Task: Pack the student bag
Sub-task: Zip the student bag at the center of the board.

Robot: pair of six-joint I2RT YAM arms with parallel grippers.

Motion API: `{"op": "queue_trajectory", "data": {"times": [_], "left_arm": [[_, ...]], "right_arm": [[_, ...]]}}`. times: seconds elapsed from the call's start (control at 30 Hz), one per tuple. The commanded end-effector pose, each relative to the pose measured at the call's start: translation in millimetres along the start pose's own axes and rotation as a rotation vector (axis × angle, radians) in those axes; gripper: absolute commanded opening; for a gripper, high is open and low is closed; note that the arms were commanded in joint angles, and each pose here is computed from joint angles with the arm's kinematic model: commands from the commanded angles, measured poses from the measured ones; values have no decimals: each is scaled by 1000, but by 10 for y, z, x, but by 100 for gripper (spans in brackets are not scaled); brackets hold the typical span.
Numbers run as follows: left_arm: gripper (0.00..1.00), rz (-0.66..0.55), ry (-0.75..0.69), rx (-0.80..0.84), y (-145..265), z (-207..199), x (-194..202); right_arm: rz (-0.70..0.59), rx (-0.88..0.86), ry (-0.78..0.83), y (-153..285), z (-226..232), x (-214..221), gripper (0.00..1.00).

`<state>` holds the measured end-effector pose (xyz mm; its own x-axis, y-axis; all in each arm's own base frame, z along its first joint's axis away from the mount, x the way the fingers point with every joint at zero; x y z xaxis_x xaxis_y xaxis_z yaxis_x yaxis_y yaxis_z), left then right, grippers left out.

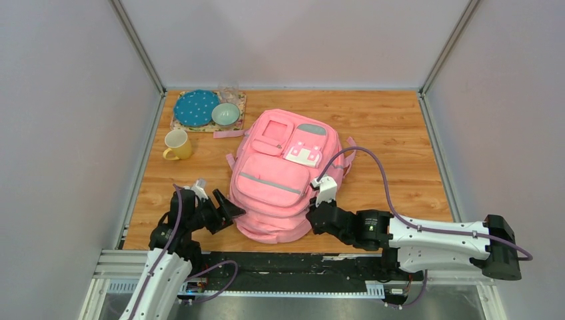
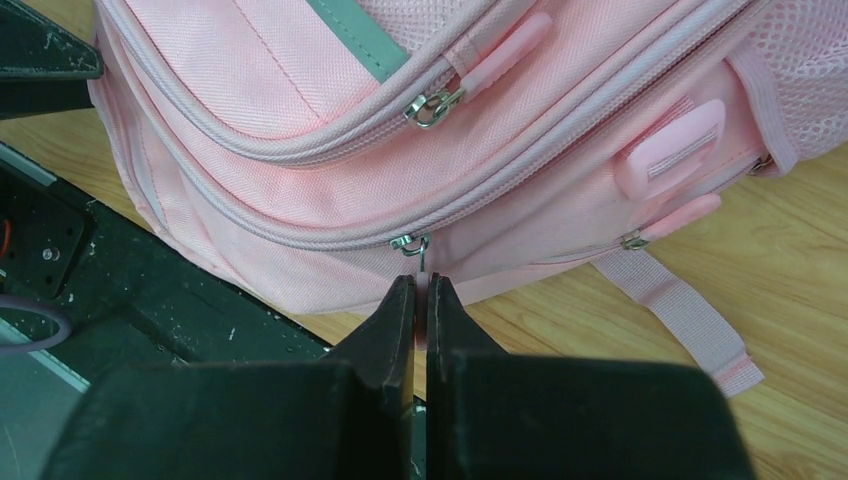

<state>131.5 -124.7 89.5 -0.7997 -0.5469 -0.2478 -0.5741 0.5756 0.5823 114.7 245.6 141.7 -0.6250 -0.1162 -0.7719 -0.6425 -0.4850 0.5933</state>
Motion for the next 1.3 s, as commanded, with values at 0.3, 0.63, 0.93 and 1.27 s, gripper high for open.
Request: {"op": "queue_trajectory", "data": {"times": [0.3, 0.63, 0.93, 1.27], "left_arm": [[82, 49, 58, -84, 125, 159, 197], [83, 15, 34, -27, 74, -9, 66], [83, 109, -148, -77, -160, -55, 331], [35, 34, -190, -91, -360, -14, 281]], "right_arm": [[-112, 16, -86, -16, 86, -292, 0], [-102, 15, -96, -63, 122, -272, 0], [-109, 23, -104, -69, 114, -290, 0], [-125, 6, -79, 30, 17, -277, 0]]}}
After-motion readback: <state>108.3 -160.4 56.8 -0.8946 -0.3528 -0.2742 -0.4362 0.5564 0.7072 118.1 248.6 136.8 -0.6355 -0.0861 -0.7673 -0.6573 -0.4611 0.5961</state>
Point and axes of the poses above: each gripper's point midway between its finger pads, its own y axis back along the fingers, its own z axis along the line the jaws close on, x = y × z, the point moved 2 cm from there along y, back along the fingers
